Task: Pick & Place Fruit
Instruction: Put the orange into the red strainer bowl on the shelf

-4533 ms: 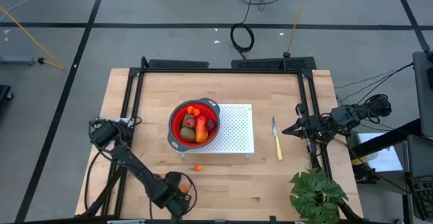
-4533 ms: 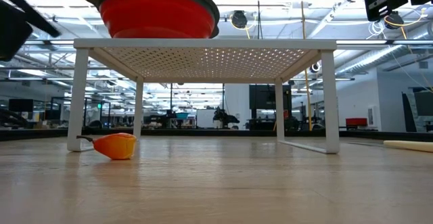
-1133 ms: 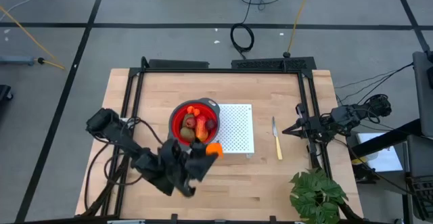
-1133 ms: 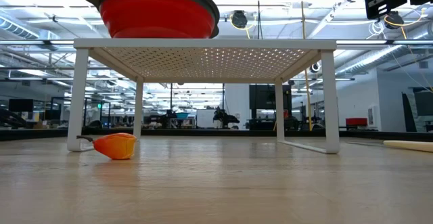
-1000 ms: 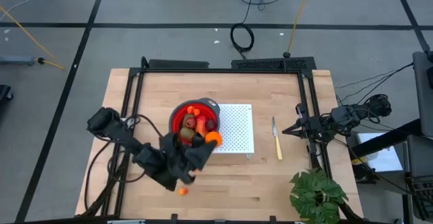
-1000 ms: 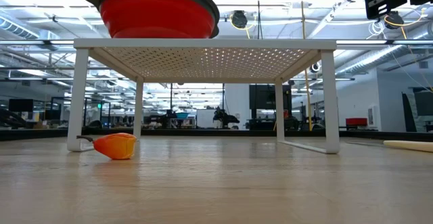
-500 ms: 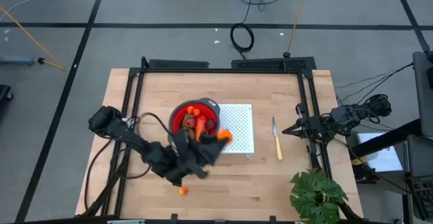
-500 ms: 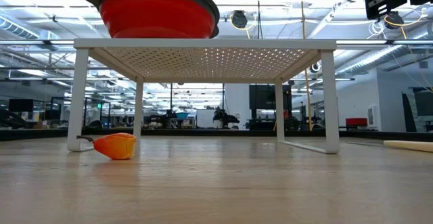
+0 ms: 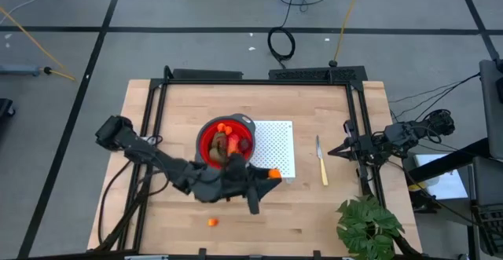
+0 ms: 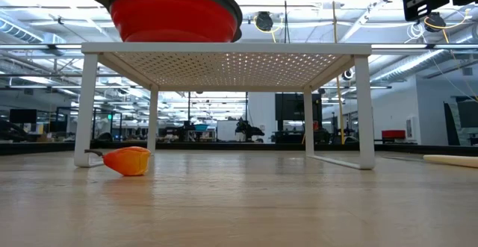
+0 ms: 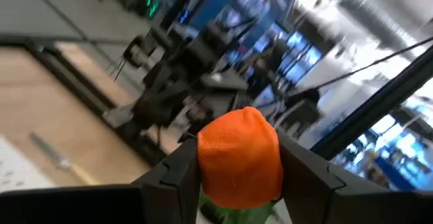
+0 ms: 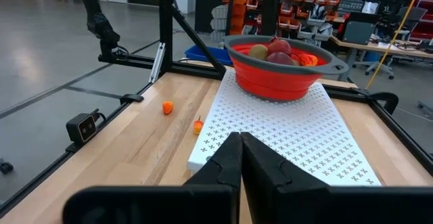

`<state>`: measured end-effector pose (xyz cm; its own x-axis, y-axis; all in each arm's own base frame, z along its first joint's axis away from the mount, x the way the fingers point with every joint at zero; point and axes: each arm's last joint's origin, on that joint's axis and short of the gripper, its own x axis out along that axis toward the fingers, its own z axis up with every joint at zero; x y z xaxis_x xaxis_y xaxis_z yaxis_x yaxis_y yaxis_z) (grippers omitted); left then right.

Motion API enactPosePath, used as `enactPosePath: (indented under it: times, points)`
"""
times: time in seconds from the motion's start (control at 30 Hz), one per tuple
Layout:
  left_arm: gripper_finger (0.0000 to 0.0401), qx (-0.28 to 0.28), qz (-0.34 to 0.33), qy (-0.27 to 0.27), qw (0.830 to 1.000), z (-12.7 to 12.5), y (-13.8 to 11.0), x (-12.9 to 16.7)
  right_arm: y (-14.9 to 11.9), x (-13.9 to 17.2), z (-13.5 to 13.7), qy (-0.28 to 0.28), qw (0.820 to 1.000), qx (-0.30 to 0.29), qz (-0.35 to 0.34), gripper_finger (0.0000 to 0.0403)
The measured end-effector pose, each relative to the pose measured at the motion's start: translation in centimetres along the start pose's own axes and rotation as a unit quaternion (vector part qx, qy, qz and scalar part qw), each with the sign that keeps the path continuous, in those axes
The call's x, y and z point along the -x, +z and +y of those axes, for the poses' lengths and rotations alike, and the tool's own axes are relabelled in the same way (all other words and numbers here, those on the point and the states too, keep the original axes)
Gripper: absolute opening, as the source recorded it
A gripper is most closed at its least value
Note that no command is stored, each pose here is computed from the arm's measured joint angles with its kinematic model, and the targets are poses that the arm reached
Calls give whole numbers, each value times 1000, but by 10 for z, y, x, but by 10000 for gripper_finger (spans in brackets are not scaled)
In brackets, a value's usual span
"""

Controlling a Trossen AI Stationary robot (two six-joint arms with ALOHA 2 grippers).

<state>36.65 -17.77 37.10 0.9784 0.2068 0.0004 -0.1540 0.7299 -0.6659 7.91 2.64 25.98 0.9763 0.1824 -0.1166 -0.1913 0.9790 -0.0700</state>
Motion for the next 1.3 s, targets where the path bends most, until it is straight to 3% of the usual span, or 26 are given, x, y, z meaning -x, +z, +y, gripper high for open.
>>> enactPosePath:
  times: [0.17,0.47,0.8,1.17,1.3]
  points:
    - [159,19,89,46,995,30,13,-10,0,0,0,0,1000,0,1,0]
    - [159,32,226,115,967,78,60,-4,0,0,0,-2,1000,1,3,0]
    - [159,9,279,219,935,109,105,35,-1,0,0,-2,1000,1,4,0]
    - [159,24,336,364,868,132,113,70,-1,0,0,-2,1000,1,3,0]
    - [159,25,335,386,859,135,113,74,-1,0,0,-2,1000,1,4,0]
